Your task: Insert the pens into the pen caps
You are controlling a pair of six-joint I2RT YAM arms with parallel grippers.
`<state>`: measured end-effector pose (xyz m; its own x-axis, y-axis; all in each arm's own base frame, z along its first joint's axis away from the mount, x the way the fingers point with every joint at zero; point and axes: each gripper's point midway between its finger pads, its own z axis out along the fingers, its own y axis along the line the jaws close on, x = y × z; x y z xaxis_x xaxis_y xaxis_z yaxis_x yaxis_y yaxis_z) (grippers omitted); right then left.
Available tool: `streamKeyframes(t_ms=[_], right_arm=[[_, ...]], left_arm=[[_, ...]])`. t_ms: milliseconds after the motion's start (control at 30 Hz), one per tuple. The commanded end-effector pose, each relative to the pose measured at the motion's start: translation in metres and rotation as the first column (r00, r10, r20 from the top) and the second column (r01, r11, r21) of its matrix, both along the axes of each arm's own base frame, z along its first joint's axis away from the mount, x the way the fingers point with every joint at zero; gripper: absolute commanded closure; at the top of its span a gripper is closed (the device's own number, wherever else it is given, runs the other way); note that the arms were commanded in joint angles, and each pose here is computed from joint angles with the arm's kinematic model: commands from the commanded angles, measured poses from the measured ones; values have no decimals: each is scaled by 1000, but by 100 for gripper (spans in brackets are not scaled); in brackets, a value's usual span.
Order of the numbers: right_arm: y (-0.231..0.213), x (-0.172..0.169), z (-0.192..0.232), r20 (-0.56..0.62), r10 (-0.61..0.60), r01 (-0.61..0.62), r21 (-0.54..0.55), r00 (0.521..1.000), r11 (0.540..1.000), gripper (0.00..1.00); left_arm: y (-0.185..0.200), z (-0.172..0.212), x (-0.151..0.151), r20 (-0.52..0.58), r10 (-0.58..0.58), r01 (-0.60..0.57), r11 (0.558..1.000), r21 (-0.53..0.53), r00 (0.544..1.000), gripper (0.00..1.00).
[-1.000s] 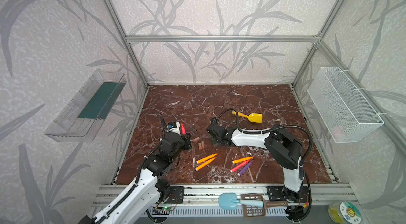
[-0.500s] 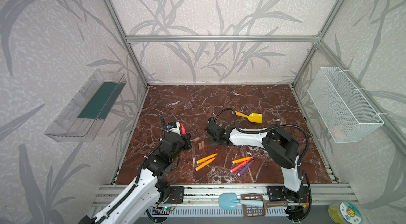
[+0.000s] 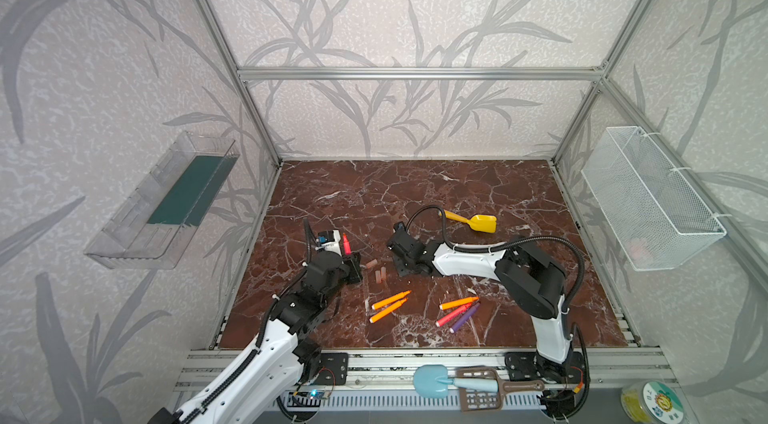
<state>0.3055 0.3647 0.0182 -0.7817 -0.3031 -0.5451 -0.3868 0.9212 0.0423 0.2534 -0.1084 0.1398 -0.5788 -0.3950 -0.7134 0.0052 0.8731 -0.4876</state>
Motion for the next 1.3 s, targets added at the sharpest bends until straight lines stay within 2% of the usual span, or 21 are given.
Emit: streamKeyframes(t_ms=[0, 733, 867, 1000, 1133, 1267], right_arm=[[-21, -23, -26, -89, -3, -5, -97, 996, 995, 74], [-19, -32, -22, -78, -6, -2, -94, 997, 996, 75], [-18, -32, -25, -84, -8, 0, -99, 996, 995, 82], [-19, -31, -25, -81, -16, 8, -96, 997, 995, 84], [-20, -29, -15, -61, -37, 34, -59, 997, 998, 87], [-24, -28, 9, -36, -57, 58, 28, 998, 998, 88]], left_arm=[[5, -3, 0, -3, 18, -18, 1000, 17, 1000, 100], [4, -2, 2, 0, 18, -18, 1000, 13, 1000, 100], [4, -4, 1, -4, 18, -18, 1000, 15, 1000, 100], [5, -5, 1, -4, 19, -19, 1000, 18, 1000, 100], [1, -7, 1, -13, -2, 2, 1000, 17, 1000, 100], [-16, -5, -5, -22, -82, 81, 997, -17, 996, 100]])
